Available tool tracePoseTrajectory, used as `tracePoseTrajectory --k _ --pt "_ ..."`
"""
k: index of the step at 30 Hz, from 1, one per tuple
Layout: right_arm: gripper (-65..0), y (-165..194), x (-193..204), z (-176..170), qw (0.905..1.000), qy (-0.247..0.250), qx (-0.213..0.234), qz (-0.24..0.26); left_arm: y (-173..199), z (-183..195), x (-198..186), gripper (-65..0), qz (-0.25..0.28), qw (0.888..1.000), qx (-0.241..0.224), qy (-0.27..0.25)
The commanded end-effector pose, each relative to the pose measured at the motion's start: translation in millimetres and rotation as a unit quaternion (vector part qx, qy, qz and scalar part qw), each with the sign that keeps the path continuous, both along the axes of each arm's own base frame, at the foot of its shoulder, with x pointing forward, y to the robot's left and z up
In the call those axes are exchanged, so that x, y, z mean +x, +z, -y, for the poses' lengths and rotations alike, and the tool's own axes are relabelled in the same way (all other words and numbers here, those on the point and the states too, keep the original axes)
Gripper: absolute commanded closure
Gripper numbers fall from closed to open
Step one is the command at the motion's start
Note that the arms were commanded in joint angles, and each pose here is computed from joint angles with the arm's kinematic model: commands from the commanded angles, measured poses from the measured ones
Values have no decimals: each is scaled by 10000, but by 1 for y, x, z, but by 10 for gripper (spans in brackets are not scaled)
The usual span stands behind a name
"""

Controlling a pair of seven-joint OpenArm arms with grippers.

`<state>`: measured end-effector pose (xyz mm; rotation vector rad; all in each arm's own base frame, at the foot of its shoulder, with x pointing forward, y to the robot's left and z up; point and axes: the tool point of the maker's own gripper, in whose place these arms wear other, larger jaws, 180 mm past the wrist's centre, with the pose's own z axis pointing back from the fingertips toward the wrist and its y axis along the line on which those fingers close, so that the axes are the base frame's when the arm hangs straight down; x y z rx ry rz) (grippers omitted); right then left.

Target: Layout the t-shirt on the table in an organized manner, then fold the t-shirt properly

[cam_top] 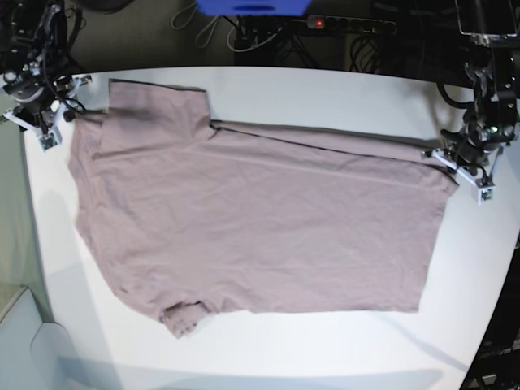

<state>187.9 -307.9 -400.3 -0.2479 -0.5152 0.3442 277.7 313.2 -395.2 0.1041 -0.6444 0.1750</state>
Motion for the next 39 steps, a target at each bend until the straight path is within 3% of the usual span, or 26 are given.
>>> tracePoseTrajectory --k 1,11,17,33,36,39 --pt "-306 15 8 2 9997 85 -105 226 14 -9 9 -2 198 9997 157 11" --pt "-306 23 -7 -57 9982 -18 361 484 11 -8 5 -2 169 9997 162 -5" --pt "-306 10 -12 -93 9964 142 753 355 11 -7 5 -2 166 9997 154 -10" --pt "-302 -40 -36 -101 9928 13 1151 -336 10 -8 4 -2 145 9998 151 -3" --pt "-259 -41 -37 -103 9926 31 1164 -353 10 -8 4 -2 145 9998 151 -3" --pt "-146 -41 -38 -108 9922 179 1164 -403 10 -8 4 -2 145 9998 151 -3"
